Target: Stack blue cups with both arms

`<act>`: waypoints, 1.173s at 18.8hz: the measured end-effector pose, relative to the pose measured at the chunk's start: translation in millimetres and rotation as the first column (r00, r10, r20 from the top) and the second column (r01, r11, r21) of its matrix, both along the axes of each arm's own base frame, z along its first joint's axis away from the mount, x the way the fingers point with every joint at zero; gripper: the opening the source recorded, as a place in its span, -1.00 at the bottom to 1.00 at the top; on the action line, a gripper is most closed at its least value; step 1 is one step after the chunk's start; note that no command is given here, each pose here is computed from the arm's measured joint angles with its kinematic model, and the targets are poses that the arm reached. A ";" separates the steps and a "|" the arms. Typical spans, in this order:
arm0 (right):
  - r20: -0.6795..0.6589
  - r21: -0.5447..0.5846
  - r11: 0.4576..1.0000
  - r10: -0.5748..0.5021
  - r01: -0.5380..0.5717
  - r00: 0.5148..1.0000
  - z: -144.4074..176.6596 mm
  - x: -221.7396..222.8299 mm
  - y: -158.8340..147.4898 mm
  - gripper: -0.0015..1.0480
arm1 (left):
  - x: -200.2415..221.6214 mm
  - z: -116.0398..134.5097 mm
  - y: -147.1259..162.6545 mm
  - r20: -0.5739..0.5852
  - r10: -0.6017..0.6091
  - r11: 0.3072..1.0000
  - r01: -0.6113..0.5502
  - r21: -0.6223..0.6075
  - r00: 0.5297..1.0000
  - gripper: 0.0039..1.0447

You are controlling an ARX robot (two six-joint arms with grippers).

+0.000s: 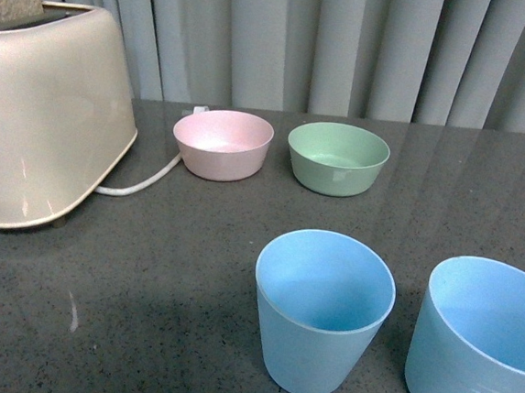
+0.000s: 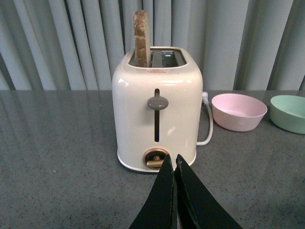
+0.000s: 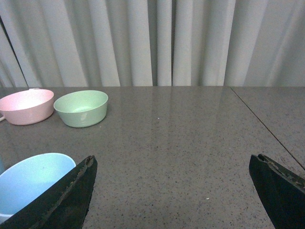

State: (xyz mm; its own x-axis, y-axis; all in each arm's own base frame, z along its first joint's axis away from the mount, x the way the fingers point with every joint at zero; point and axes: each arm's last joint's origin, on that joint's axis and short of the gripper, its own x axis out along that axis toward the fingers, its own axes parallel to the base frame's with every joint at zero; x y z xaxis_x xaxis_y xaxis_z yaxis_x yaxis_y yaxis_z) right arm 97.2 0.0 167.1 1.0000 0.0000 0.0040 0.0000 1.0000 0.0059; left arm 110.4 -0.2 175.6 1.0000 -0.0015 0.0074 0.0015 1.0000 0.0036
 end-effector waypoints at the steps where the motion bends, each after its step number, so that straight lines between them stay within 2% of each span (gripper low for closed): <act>1: 0.000 0.000 1.000 0.000 0.000 1.000 0.0 0.0 0.0 0.87 | -1.2 -5.2 -0.1 0.000 -0.003 1.000 0.003 0.000 1.000 -0.98; 3: 0.000 0.000 1.000 0.000 0.000 1.000 0.0 0.0 0.0 0.87 | -2.8 -5.0 0.0 0.005 0.000 1.000 0.000 0.000 1.000 -0.98; 4: 0.000 0.000 1.000 0.000 0.000 1.000 0.0 0.0 0.0 0.87 | -7.4 -9.0 0.0 -0.030 0.001 1.000 -0.001 0.000 1.000 -0.98; 6: 0.000 0.000 1.000 0.000 0.000 1.000 0.0 0.0 0.0 0.87 | -13.2 -5.3 0.1 0.011 0.001 1.000 -0.001 0.000 1.000 -0.98; 7: 0.001 0.000 1.000 0.000 0.000 1.000 0.1 0.0 0.0 0.87 | -12.9 -9.1 0.1 -0.016 0.002 1.000 -0.002 -0.001 1.000 -0.98; 12: 0.000 0.000 1.000 0.000 0.000 1.000 0.0 0.0 0.0 0.87 | -12.9 -8.2 0.0 -0.007 0.000 1.000 0.000 -0.002 1.000 -0.95; 17: -0.001 0.000 1.000 -0.001 0.001 1.000 -0.1 0.0 0.0 0.87 | -12.9 -8.3 0.0 -0.008 0.000 1.000 0.000 -0.002 1.000 -0.08; 19: -0.089 0.110 0.983 -0.136 0.145 0.987 2.7 4.7 -3.3 0.87 | -12.9 -8.3 0.1 -0.008 0.001 1.000 -0.001 -0.002 1.000 0.26; 21: -0.036 0.237 0.952 -0.190 0.194 0.981 37.1 14.3 -13.0 0.87 | -12.9 -8.2 0.0 -0.006 0.000 1.000 0.000 -0.002 1.000 0.58; 22: 0.058 0.264 0.957 -0.142 0.122 0.988 73.5 23.1 -13.1 0.87 | -12.9 -8.3 0.0 -0.007 0.000 1.000 0.000 -0.002 1.000 0.86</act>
